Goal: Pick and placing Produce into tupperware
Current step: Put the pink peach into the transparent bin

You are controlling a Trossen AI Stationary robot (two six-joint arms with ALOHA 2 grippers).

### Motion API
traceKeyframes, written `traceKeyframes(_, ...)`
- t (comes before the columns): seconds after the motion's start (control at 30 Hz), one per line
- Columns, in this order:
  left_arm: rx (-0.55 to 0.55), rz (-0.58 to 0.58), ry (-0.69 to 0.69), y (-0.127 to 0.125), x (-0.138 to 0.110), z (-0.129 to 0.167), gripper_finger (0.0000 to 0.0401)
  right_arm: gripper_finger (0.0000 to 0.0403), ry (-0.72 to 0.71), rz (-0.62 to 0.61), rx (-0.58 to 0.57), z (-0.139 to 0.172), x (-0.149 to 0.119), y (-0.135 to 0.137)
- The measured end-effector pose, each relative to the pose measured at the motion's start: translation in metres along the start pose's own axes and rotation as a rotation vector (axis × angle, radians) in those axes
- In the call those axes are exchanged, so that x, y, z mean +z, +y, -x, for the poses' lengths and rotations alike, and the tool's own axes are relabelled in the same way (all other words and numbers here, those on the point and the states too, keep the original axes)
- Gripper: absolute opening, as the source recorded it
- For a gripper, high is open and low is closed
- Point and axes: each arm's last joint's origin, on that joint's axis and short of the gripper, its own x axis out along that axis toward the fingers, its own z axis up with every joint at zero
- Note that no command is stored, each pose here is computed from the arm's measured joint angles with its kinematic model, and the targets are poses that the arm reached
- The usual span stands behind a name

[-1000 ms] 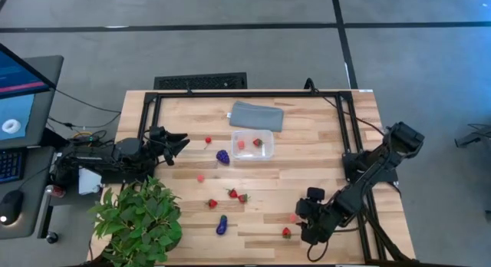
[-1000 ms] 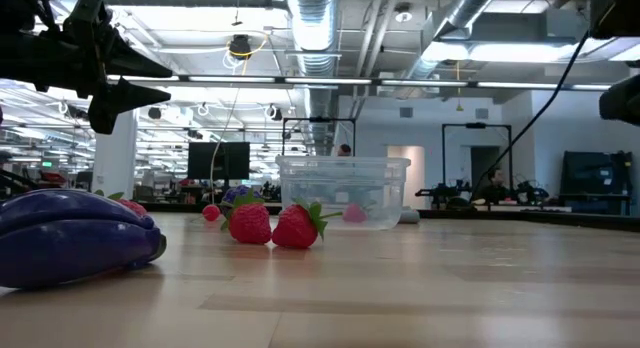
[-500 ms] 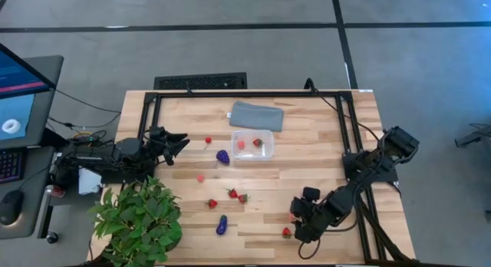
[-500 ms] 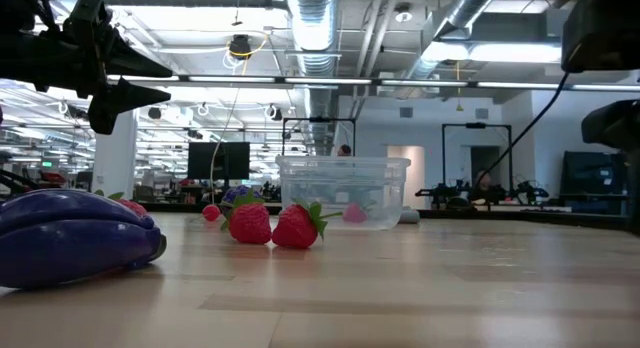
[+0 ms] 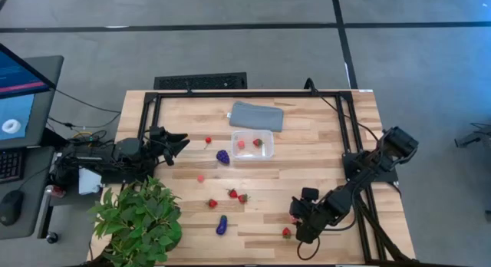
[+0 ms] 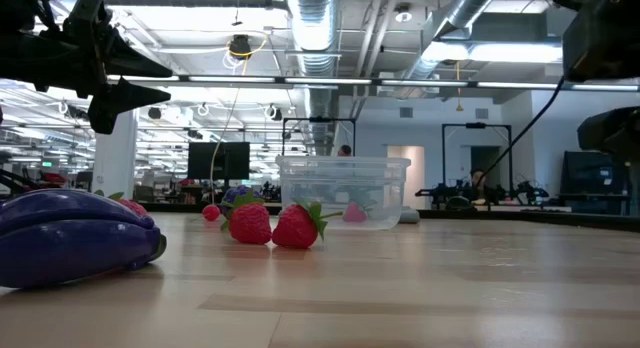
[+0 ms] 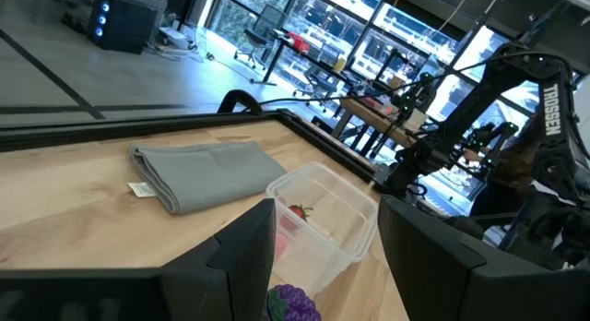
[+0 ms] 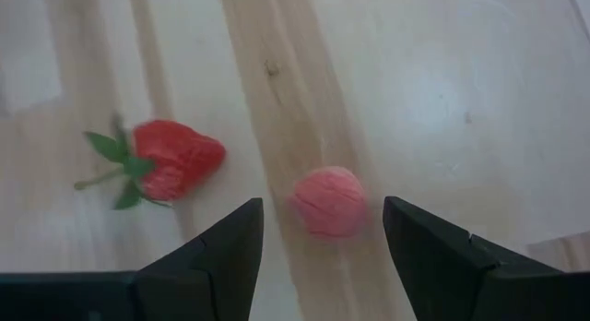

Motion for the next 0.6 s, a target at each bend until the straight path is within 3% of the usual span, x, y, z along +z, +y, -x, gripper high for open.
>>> traceKeyframes(0.6,0.003,0.000,-0.002,0.0001,0.0001,0.0000,0.0183,0.0248,0.017,-0.004,0.004,-0.0074,0.0002,0.0000)
